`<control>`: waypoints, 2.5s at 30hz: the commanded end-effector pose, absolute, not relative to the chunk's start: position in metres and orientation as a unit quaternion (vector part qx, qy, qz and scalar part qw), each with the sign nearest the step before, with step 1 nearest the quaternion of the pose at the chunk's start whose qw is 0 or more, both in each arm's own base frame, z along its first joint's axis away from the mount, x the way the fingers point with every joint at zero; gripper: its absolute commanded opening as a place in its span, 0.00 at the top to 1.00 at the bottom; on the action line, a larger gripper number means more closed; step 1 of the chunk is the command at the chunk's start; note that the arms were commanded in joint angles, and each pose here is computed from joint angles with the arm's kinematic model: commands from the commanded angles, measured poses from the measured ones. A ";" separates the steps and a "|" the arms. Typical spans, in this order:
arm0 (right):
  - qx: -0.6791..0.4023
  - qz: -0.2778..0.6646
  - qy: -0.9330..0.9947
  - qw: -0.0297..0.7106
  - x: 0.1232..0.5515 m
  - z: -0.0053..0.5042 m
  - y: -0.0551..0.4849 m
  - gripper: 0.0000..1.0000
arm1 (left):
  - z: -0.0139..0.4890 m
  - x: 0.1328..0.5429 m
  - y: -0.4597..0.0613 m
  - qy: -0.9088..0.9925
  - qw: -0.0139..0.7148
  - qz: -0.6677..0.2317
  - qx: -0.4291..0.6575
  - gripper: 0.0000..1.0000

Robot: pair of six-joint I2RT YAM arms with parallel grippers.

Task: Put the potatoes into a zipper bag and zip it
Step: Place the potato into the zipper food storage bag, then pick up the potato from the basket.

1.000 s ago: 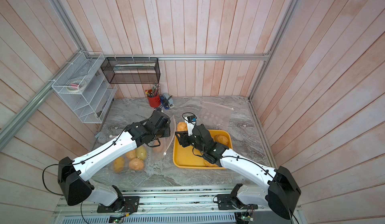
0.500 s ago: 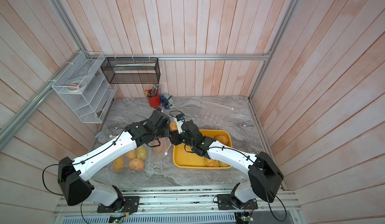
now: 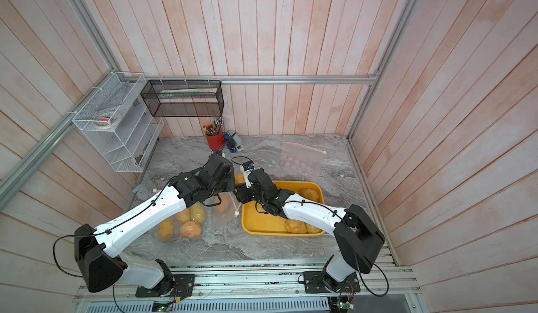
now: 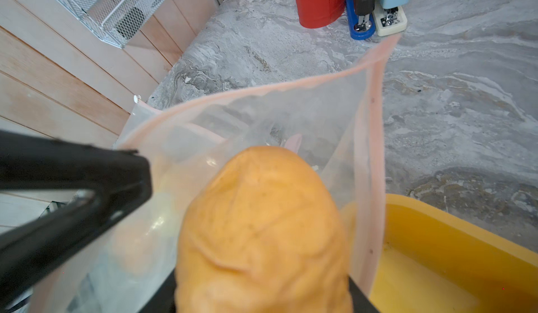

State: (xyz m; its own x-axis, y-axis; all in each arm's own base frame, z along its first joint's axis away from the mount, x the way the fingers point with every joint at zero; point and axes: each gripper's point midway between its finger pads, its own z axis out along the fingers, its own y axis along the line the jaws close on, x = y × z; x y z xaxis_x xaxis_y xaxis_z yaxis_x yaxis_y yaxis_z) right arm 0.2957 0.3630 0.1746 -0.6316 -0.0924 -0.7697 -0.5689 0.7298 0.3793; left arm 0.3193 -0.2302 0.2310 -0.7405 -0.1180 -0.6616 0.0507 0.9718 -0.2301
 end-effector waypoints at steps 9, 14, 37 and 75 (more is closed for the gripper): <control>-0.181 0.272 0.860 0.391 0.306 0.173 0.357 0.33 | 0.237 0.319 -0.227 0.921 0.367 -0.125 -0.020 1.00; -0.183 0.283 0.853 0.398 0.302 0.183 0.356 0.24 | 0.236 0.319 -0.227 0.922 0.366 -0.126 -0.020 1.00; -0.065 0.208 0.832 0.510 0.290 0.221 0.238 0.13 | 0.233 0.320 -0.219 0.924 0.365 -0.111 -0.034 1.00; -0.041 0.101 0.929 0.353 0.332 0.061 0.223 0.34 | 0.231 0.321 -0.219 0.924 0.362 -0.119 -0.033 1.00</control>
